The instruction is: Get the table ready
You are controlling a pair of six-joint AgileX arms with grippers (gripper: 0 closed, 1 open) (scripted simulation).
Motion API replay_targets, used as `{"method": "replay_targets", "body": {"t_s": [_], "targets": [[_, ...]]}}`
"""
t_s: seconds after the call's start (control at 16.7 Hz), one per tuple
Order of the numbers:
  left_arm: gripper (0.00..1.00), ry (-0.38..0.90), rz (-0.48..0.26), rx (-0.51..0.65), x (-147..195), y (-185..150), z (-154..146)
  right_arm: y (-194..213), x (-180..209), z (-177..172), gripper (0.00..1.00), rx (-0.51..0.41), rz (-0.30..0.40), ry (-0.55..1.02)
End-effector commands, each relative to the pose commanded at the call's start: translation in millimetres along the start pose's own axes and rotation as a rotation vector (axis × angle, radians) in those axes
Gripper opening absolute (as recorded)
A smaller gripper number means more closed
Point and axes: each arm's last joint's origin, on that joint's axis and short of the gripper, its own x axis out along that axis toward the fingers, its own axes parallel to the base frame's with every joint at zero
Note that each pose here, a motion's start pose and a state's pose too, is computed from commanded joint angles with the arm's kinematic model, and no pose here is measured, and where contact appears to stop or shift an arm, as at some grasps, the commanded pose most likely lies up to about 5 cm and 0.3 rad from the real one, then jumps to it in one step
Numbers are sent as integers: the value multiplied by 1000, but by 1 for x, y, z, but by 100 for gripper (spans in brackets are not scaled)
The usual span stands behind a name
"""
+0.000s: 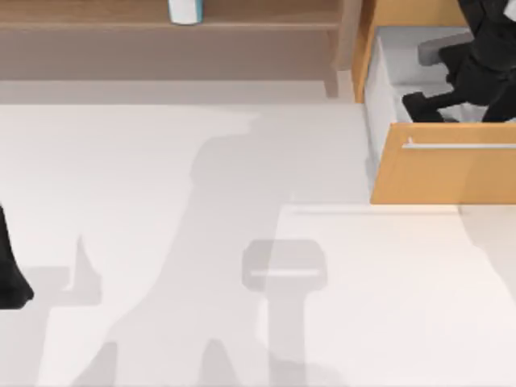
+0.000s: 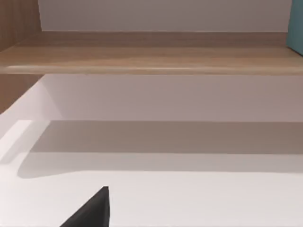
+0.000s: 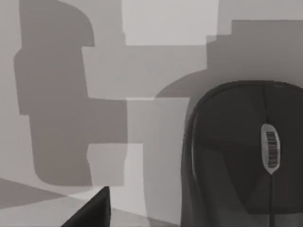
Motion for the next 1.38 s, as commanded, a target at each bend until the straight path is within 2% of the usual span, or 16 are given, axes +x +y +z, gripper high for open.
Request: {"method": "replay_targets", "body": {"t_s": [0.72, 1.38], "targets": [[100, 0, 0, 0, 0, 0, 0, 0, 0, 0, 2, 0, 0, 0], [100, 0, 0, 0, 0, 0, 0, 0, -7, 1, 0, -3, -3, -17]]}}
